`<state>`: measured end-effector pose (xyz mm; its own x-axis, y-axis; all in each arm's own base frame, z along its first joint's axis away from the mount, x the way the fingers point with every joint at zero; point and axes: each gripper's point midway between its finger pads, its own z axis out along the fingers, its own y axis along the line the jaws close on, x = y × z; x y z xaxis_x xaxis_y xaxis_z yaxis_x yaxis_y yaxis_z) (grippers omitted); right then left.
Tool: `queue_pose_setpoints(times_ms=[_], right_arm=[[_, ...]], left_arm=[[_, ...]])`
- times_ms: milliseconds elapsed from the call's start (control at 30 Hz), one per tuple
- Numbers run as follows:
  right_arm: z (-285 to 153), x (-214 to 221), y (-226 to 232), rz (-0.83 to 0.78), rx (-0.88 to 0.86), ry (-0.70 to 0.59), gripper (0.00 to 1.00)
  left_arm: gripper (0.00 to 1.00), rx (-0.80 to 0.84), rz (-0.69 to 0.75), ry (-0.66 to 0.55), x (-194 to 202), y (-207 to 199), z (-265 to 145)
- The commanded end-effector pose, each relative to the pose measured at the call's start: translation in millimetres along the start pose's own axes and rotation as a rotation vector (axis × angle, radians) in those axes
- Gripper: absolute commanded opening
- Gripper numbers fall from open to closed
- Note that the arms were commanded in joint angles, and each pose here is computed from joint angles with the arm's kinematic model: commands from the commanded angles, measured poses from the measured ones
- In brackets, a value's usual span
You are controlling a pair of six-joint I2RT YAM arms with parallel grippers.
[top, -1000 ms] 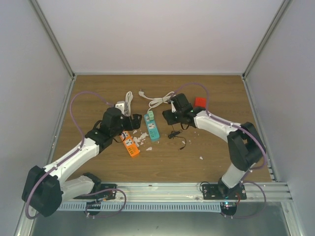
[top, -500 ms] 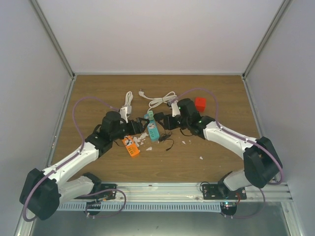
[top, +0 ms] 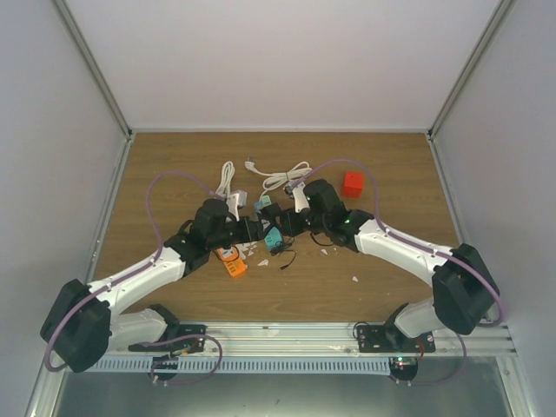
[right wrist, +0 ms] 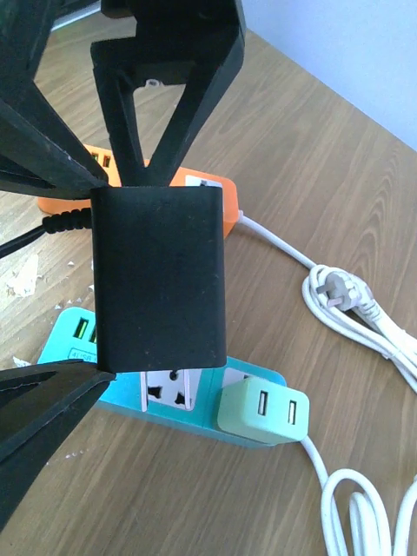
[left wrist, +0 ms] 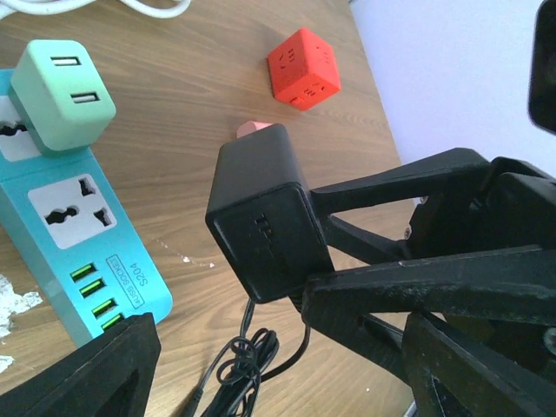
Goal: Insert the plug
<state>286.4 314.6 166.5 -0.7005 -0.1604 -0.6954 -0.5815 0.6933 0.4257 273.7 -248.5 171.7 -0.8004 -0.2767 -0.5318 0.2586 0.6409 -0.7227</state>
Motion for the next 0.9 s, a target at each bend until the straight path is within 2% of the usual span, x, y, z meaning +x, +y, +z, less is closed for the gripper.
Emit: queue_pose_setpoints(times_ms=[0, 333, 600, 867], right_arm=[[-11.1, -17.3, 19.3, -0.038, -0.026, -0.058, 0.42], [-18.1, -13.6, 27.3, -0.068, -0.025, -0.063, 0.42], [-35.7, -16.8, 27.6, -0.077, -0.01, -0.098, 0.43], [-39.2, -15.3, 25.0, -0.072, 0.004, -0.1, 0.43]], left_arm=[[0.78, 0.071, 0.01, -0.054, -18.1, -23.8, 3.0], [0.68, 0.092, -0.033, -0.132, -31.0, -28.7, -6.5], [0.74, 0.121, -0.004, -0.219, -34.1, -33.2, -36.8], [0.75, 0.14, 0.023, -0.238, -38.8, -43.2, -49.9]])
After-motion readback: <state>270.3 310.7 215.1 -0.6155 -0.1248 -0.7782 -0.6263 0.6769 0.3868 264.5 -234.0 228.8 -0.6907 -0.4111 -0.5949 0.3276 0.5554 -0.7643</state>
